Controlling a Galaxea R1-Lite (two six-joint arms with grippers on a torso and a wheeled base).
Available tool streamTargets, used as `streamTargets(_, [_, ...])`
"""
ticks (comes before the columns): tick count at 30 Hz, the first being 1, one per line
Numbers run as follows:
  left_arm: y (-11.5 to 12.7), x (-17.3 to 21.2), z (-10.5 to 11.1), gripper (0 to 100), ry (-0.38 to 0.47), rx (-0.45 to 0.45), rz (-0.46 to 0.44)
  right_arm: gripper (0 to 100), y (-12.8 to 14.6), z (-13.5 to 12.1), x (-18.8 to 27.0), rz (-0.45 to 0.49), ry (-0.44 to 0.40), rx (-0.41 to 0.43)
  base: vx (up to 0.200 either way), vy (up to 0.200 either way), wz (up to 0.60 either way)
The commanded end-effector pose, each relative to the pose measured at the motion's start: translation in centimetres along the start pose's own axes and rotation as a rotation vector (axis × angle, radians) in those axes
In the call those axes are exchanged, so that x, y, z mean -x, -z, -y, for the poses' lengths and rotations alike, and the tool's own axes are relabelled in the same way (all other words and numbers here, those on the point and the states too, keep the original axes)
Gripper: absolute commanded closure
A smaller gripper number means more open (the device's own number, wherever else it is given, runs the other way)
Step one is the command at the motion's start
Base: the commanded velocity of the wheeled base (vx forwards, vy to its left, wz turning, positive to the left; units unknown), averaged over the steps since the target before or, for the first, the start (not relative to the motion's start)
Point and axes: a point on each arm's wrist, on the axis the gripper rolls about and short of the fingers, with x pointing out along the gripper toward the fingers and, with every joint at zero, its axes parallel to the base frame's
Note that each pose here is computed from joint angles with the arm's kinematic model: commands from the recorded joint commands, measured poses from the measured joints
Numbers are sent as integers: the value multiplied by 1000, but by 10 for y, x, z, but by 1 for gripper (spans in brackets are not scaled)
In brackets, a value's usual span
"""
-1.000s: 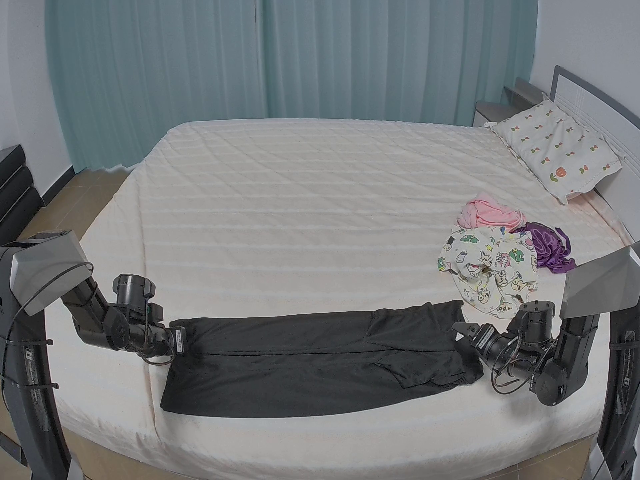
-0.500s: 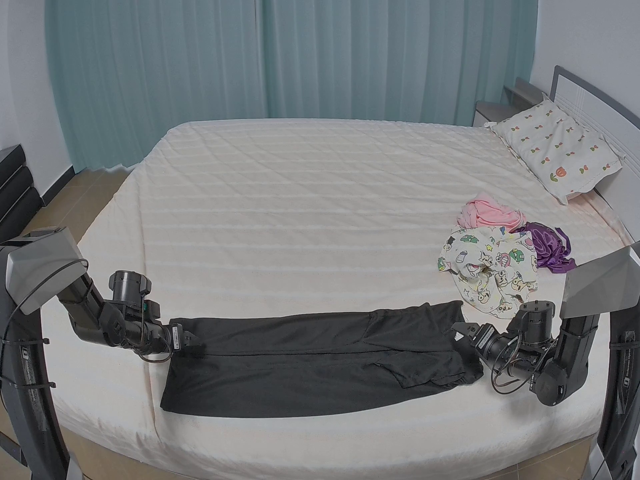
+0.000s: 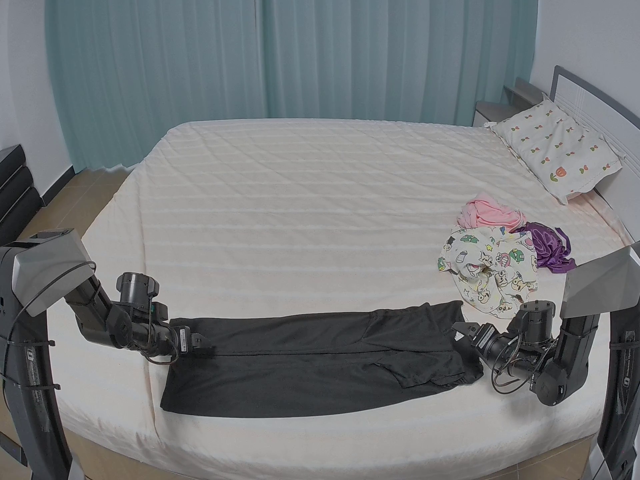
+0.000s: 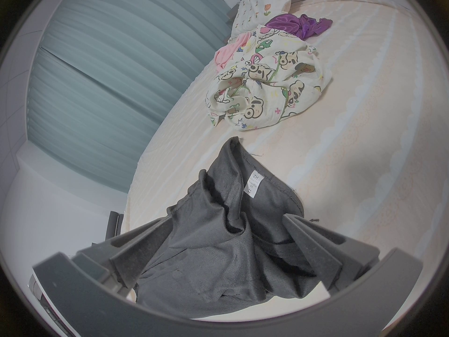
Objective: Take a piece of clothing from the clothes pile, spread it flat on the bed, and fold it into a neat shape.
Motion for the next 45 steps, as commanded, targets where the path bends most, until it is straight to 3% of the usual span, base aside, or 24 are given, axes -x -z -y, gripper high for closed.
streamTargets(1, [8, -3, 8, 0, 10, -18, -27, 0, 0, 0, 0, 0, -1, 0, 0, 0, 0])
streamTargets(16, [15, 10, 29, 0, 38, -69, -35, 0, 0, 0, 0, 0, -1, 0, 0, 0, 0])
streamTargets(33, [16, -15, 13, 0, -4, -49, -58, 0, -1, 0, 0, -3, -7, -1, 0, 0, 0])
streamTargets(40, [16, -14, 17, 0, 5, -53, -58, 0, -1, 0, 0, -3, -7, -1, 0, 0, 0])
streamTargets(41, [16, -14, 17, 100, 5, -54, -58, 0, -1, 0, 0, -3, -7, -1, 0, 0, 0])
streamTargets(45, [16, -12, 16, 100, 0, -49, -57, 0, -1, 0, 0, -3, -7, -2, 0, 0, 0])
